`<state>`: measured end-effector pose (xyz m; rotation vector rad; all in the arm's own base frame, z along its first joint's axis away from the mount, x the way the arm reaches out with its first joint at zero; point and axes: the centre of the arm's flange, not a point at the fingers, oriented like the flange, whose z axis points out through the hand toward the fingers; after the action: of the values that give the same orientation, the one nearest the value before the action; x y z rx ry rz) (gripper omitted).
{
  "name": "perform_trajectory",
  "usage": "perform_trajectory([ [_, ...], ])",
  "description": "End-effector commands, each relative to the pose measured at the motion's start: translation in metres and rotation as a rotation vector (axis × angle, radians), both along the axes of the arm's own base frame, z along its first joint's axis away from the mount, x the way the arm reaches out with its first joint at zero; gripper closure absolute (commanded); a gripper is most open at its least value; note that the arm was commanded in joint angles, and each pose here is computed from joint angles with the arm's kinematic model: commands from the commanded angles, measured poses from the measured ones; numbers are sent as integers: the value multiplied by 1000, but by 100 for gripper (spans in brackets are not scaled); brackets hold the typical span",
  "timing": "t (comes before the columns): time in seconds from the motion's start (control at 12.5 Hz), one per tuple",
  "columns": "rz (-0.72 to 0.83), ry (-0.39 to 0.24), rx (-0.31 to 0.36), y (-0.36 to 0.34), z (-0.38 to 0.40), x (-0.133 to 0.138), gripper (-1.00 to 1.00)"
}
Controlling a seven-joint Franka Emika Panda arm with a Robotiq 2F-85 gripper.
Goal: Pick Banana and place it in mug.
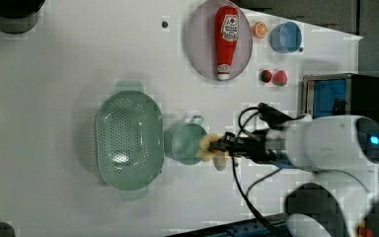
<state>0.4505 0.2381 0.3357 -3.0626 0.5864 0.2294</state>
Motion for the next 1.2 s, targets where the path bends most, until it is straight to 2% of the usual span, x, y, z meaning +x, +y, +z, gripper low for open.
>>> perform_trajectory([
  [0.08, -106, -29, 0, -12, -21, 1, 12],
  [0.48, -108, -7, -3, -15, -42, -5, -100],
  [0.64, -111, -13, -1, -15, -40, -3, -100],
  [0.88, -160, -70, 16, -33, -16, 18, -100],
  [1.2, -334, -164, 21, -117, 51, 57, -100],
])
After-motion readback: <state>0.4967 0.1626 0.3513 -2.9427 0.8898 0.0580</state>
